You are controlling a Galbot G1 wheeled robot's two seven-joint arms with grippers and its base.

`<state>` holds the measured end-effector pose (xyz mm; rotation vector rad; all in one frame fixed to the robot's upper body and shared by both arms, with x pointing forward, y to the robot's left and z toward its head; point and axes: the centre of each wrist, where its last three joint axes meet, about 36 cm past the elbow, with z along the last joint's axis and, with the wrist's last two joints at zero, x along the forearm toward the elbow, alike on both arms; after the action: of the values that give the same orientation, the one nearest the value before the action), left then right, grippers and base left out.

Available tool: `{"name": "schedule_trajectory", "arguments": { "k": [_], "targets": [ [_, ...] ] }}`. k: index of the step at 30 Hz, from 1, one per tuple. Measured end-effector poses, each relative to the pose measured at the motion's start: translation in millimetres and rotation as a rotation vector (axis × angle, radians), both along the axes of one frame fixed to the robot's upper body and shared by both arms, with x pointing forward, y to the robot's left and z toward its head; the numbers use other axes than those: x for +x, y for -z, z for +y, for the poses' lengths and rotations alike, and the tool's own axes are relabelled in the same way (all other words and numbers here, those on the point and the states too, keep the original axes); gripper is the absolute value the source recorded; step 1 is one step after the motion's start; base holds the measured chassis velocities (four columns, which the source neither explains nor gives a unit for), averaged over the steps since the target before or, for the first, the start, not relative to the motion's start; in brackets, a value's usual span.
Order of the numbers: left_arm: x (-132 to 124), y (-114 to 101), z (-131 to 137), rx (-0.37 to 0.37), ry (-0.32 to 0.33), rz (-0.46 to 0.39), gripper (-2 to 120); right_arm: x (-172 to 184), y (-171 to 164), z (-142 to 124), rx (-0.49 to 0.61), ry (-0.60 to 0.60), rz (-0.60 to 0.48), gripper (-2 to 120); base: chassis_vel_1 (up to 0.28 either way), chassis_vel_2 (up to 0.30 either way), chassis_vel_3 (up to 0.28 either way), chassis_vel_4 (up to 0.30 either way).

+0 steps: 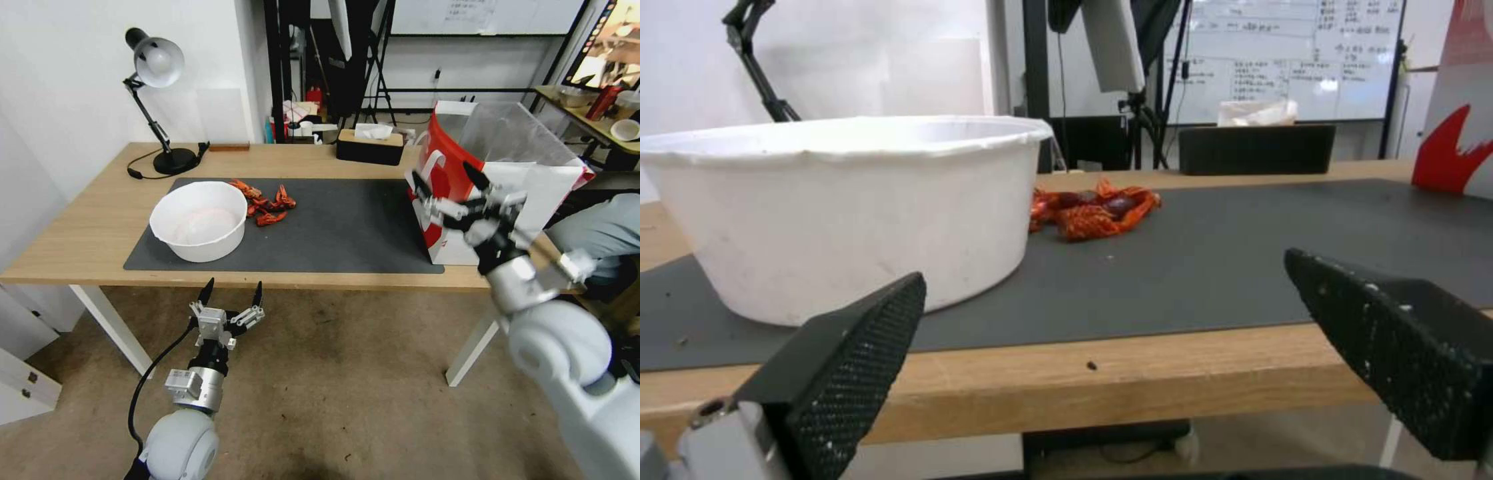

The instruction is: Close the takeout container lid, then place the container into the takeout bag.

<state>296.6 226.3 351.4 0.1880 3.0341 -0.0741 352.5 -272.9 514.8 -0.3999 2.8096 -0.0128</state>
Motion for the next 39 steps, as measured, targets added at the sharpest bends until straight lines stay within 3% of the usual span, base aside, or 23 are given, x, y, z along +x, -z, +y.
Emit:
{"name": "schedule_trajectory", "arguments": {
  "k": [1,3,16,27,39],
  "targets": [
    [0.0,0.0,0.0,0.0,0.0,0.0,100,0.0,0.0,0.0,0.0,0.0,0.0,100,0.0,0.0,0.0,0.0],
    [-0.9,0.2,-0.5,-0.003,-0.004,-0.001,100,-24.4,34.6,2.0,-0.005,0.099,0.04,100,0.0,0.0,0.0,0.0],
    [-5.4,1.0,-0.1,-0.003,-0.013,0.003,100,-72.8,130.5,7.3,0.015,0.225,0.177,100,0.0,0.0,0.0,0.0],
    [-7.9,2.0,-0.7,-0.007,-0.017,0.009,100,-71.2,153.5,18.7,0.023,0.236,0.194,100,0.0,0.0,0.0,0.0],
    [-8.6,3.1,-0.3,-0.009,-0.016,0.002,100,-71.0,155.6,20.8,0.028,0.238,0.195,100,0.0,0.0,0.0,0.0]
  ]
}}
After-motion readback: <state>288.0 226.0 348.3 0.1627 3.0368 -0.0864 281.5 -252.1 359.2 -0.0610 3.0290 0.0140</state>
